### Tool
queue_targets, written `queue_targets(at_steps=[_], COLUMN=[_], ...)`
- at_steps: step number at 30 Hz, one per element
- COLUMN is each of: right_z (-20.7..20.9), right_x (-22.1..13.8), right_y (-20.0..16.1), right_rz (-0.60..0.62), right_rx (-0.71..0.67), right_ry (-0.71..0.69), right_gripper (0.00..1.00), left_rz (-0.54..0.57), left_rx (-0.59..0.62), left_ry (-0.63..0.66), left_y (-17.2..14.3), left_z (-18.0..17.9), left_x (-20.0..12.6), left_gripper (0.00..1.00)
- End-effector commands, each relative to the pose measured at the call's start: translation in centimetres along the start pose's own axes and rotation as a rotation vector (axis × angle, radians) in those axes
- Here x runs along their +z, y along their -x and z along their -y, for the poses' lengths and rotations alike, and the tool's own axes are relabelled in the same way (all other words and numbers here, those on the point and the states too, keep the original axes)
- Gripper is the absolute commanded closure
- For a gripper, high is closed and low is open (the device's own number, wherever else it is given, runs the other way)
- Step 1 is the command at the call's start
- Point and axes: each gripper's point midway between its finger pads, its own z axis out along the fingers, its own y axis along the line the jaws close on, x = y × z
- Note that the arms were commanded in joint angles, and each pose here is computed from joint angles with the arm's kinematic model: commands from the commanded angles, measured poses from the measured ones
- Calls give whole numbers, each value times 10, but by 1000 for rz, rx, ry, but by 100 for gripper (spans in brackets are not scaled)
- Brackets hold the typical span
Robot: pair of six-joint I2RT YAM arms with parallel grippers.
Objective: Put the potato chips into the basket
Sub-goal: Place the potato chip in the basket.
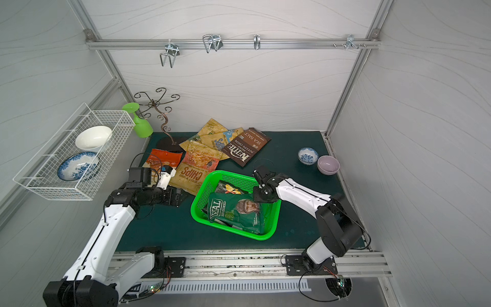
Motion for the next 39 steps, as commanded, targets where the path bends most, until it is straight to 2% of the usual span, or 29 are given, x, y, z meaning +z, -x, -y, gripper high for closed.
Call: queue_targets(at_steps=[1, 5, 10, 20, 25, 31, 39], right_z=[-2, -3, -6, 0, 11, 7, -14], right_x=[9, 9, -17, -77, -88, -62, -41], right_y=[8, 10, 19, 25, 22, 7, -3], right_rz=[16, 41, 138, 338, 410, 336, 269], right_rx=[-8, 2, -1, 89, 198, 269, 256], right_ry=[-6, 12, 38, 106, 134, 184, 215], right_gripper=[58, 78, 99, 100, 100, 100, 100], left_rz=[35, 34, 31, 30, 33, 29, 31], left_rx=[27, 24, 23, 24, 24, 23, 23], left_ry=[-8, -9, -8, -9, -6, -7, -8], left_y=[8, 8, 8, 8, 8, 8, 8], left_z=[2, 2, 2, 2, 2, 2, 2], left_x=[-3, -2, -2, -2, -2, -2, -2], left_gripper=[2, 2, 2, 2, 2, 2, 2])
